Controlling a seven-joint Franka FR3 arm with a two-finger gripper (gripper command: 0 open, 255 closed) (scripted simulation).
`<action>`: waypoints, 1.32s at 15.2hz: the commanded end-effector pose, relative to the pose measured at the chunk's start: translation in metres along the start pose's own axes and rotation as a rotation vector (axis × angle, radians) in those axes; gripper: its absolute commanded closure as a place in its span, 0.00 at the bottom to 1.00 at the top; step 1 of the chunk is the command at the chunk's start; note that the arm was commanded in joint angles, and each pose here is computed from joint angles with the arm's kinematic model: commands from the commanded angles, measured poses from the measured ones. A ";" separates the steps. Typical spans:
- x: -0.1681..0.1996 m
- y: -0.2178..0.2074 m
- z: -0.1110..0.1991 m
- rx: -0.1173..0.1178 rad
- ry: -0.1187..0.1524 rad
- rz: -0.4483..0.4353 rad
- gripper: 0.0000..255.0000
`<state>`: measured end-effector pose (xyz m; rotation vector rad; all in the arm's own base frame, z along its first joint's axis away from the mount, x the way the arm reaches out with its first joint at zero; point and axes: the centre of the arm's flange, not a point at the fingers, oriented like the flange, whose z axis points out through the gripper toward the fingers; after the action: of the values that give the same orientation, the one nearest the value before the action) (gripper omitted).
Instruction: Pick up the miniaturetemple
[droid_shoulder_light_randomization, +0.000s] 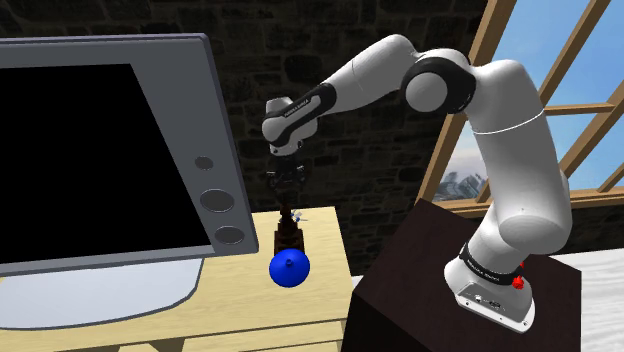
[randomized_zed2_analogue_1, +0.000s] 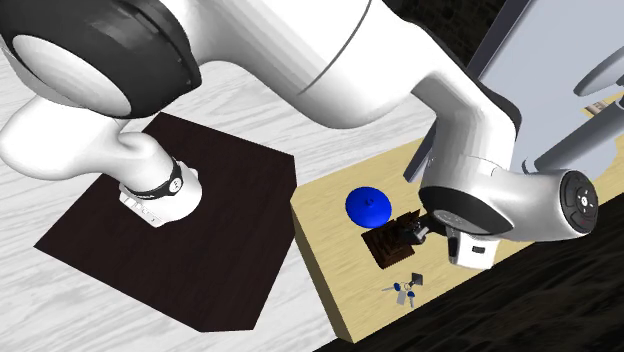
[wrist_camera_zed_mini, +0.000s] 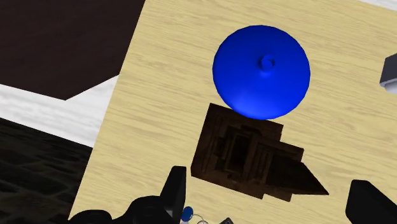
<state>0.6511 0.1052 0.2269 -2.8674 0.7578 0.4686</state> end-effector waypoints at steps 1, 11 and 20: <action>0.019 -0.013 0.018 0.004 -0.017 0.023 0.00; 0.033 -0.011 0.055 0.004 -0.017 0.023 0.00; 0.033 -0.011 0.056 0.004 -0.017 0.023 1.00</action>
<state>0.6698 0.1110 0.1648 -2.8493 0.7893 0.4917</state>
